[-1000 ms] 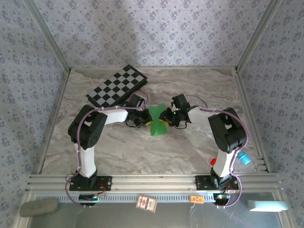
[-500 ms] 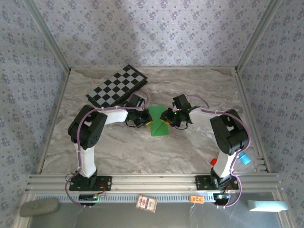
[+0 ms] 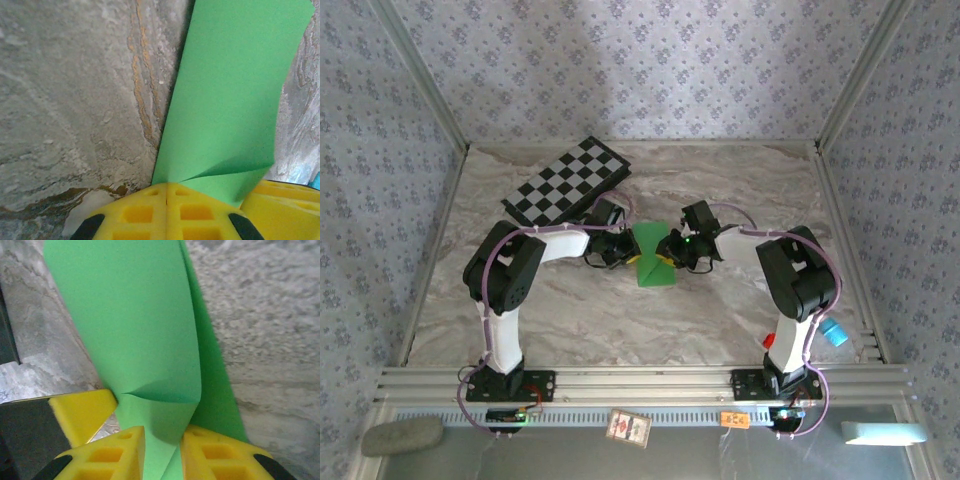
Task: Fold a paper plane with a square sheet of paper (pick it up from the middle)
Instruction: Pick up the paper from the center of the table.
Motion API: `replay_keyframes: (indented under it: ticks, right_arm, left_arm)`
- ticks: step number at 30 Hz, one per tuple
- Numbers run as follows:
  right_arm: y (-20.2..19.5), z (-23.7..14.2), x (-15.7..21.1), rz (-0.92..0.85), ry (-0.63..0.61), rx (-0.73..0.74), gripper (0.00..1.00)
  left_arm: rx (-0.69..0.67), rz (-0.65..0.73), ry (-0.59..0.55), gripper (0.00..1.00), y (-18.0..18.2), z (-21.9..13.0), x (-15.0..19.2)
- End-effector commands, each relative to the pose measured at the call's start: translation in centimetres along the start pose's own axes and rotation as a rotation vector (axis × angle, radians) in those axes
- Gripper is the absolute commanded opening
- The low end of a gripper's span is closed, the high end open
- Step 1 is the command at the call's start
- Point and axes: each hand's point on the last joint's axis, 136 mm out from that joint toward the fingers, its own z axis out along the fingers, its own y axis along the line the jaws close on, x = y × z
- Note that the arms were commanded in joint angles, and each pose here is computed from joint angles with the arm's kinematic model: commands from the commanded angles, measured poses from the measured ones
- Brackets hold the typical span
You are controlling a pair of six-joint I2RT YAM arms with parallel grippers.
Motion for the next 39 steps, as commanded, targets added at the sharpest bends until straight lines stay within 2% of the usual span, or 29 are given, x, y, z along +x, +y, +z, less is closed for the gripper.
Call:
replay_keyframes:
  ticks: [1,12,20,24,27,34,35,39]
  right_arm:
    - [0.5,0.4,0.3,0.007,0.016,-0.022,0.25]
    - [1.0,1.1,0.8,-0.01,0.038,-0.059,0.19]
    - [1.0,0.6,0.2,-0.035,-0.001,-0.071,0.09]
    - [2.8,-0.7,-0.8,-0.101,-0.047,-0.124,0.05]
    - [4.8,-2.0,-1.5,-0.17,-0.067,-0.185,0.04]
    - [10.4,-5.5,-2.8,-0.246,-0.058,-0.403,0.03]
    - [11.2,-6.1,-3.0,-0.253,-0.058,-0.438,0.03]
    - [14.0,-8.5,-3.5,-0.275,-0.066,-0.556,0.02]
  left_arm:
    - [-0.091,-0.028,0.037,0.05,2.5,0.3,1.3]
    - [-0.067,-0.023,0.036,0.06,1.7,0.0,1.1]
    - [0.037,0.028,0.003,0.14,-2.2,-3.0,-0.1]
    - [0.097,0.048,-0.066,0.26,-3.7,-6.2,-1.2]
    - [0.16,0.036,-0.119,0.46,-4.2,-8.7,-1.8]
    - [0.311,-0.001,-0.25,0.72,-4.9,-13.4,-2.2]
    - [0.336,-0.011,-0.261,0.84,-5.0,-13.9,-2.0]
    - [0.498,-0.027,-0.282,0.9,-6.9,-15.3,-1.8]
